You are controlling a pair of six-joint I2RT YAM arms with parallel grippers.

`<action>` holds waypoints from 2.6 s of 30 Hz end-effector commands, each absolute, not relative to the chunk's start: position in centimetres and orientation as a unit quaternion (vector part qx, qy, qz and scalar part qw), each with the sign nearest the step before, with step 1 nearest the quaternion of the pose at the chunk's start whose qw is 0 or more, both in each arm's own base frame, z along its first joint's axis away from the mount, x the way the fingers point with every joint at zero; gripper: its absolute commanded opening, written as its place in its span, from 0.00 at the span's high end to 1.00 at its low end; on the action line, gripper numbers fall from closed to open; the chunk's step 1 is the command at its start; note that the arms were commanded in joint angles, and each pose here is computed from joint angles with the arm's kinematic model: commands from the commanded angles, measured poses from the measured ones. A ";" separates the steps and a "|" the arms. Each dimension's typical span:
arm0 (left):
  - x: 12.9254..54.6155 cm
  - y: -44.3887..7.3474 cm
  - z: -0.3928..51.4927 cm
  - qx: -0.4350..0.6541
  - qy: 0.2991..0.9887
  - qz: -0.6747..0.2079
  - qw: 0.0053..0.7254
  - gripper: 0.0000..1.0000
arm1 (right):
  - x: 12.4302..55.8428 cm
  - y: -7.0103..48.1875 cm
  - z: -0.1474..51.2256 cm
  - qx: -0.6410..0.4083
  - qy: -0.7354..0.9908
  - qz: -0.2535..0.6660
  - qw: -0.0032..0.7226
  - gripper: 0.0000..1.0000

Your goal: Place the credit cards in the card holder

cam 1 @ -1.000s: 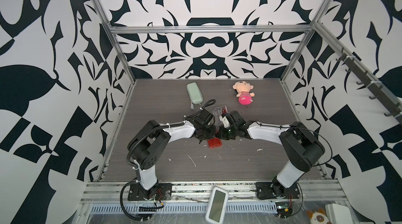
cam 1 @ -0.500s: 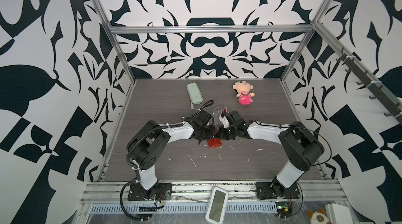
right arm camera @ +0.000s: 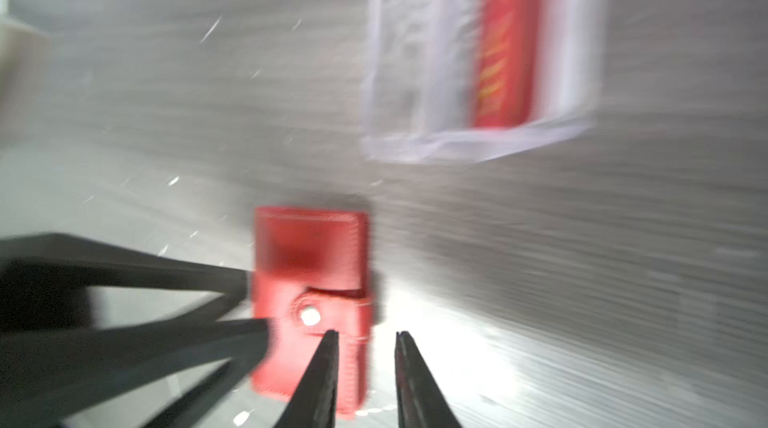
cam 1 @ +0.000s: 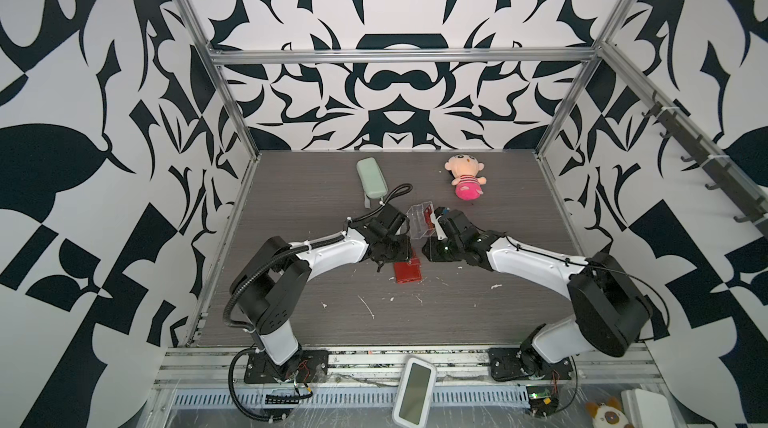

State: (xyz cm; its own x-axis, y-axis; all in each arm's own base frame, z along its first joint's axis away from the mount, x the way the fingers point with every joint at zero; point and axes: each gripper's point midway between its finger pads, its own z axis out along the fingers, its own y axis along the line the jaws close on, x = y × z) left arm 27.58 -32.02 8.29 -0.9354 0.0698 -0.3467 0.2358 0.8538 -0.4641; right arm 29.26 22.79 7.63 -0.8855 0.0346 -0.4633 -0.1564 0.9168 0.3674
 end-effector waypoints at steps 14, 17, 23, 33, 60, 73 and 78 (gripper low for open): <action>35.3 -15.1 13.6 0.027 0.941 0.018 0.338 0.36 | 34.1 8.3 14.2 -0.003 0.892 -0.217 0.398 0.63; 36.7 -12.3 14.4 0.010 0.927 0.066 0.369 0.35 | 34.8 6.6 14.7 0.009 0.879 -0.245 0.410 0.62; 38.8 -7.9 15.3 -0.017 0.893 0.141 0.426 0.33 | 35.5 2.5 14.1 0.049 0.861 -0.275 0.425 0.62; 39.8 -1.0 13.8 -0.074 0.862 0.250 0.435 0.28 | 35.5 -3.5 13.1 0.099 0.834 -0.316 0.441 0.58; 40.0 5.1 9.7 -0.129 0.825 0.076 0.545 0.00 | 37.4 -3.5 10.4 0.097 0.825 -0.094 0.549 0.41; 39.1 3.7 9.1 -0.091 0.811 0.035 0.577 0.00 | 36.9 -1.8 9.7 0.071 0.797 -0.032 0.599 0.39; 39.2 3.8 9.0 -0.094 0.814 0.038 0.572 0.00 | 37.7 -1.4 8.5 0.061 0.806 -0.027 0.588 0.34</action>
